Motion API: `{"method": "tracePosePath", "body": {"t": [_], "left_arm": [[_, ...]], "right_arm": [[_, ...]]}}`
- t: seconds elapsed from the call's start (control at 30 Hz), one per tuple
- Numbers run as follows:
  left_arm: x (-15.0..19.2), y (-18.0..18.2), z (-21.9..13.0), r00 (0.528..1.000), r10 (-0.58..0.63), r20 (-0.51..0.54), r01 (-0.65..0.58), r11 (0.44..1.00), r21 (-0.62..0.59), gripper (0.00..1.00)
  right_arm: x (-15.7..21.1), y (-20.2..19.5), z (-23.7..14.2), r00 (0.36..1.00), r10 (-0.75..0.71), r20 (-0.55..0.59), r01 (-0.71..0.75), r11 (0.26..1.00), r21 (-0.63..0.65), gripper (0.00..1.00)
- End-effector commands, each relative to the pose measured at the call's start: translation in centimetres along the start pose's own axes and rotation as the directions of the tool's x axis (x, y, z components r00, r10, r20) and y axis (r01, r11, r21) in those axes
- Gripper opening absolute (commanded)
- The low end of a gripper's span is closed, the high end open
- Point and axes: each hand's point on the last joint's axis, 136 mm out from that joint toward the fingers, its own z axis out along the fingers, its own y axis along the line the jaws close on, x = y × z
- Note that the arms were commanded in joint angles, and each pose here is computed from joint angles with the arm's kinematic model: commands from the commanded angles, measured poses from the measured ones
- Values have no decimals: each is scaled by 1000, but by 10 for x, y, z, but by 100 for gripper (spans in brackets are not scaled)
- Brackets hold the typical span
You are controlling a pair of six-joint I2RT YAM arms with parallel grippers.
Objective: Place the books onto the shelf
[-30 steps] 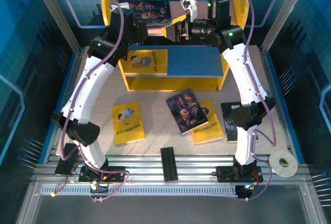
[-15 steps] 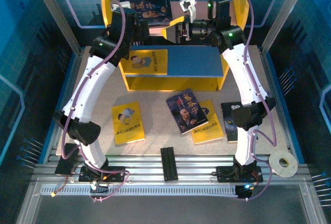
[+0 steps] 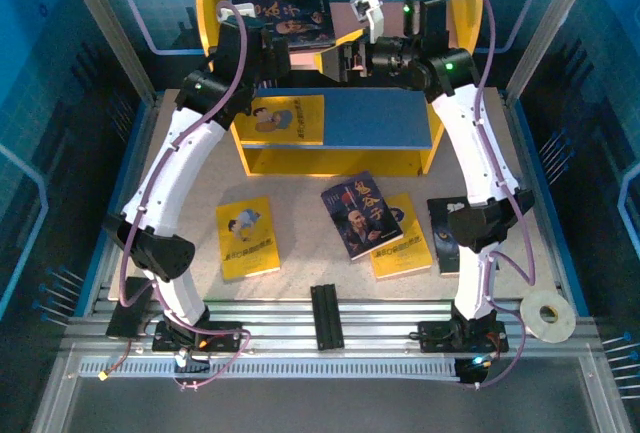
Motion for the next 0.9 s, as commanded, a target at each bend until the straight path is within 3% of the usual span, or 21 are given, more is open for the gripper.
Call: {"method": "tracePosePath", "body": {"t": [0.0, 0.6, 0.87], "left_arm": [[-10, 3, -9, 999, 0, 35, 0, 1000, -8, 97], [-15, 0, -14, 999, 9, 44, -10, 1000, 24, 99], [-17, -1, -15, 999, 8, 49, -10, 999, 33, 99]], "right_arm": [[16, -18, 5, 998, -5, -58, 8, 998, 59, 100], [22, -41, 13, 971, -212, -114, 225, 967, 119, 100], [42, -42, 33, 901, -365, -234, 408, 896, 174, 100]]}}
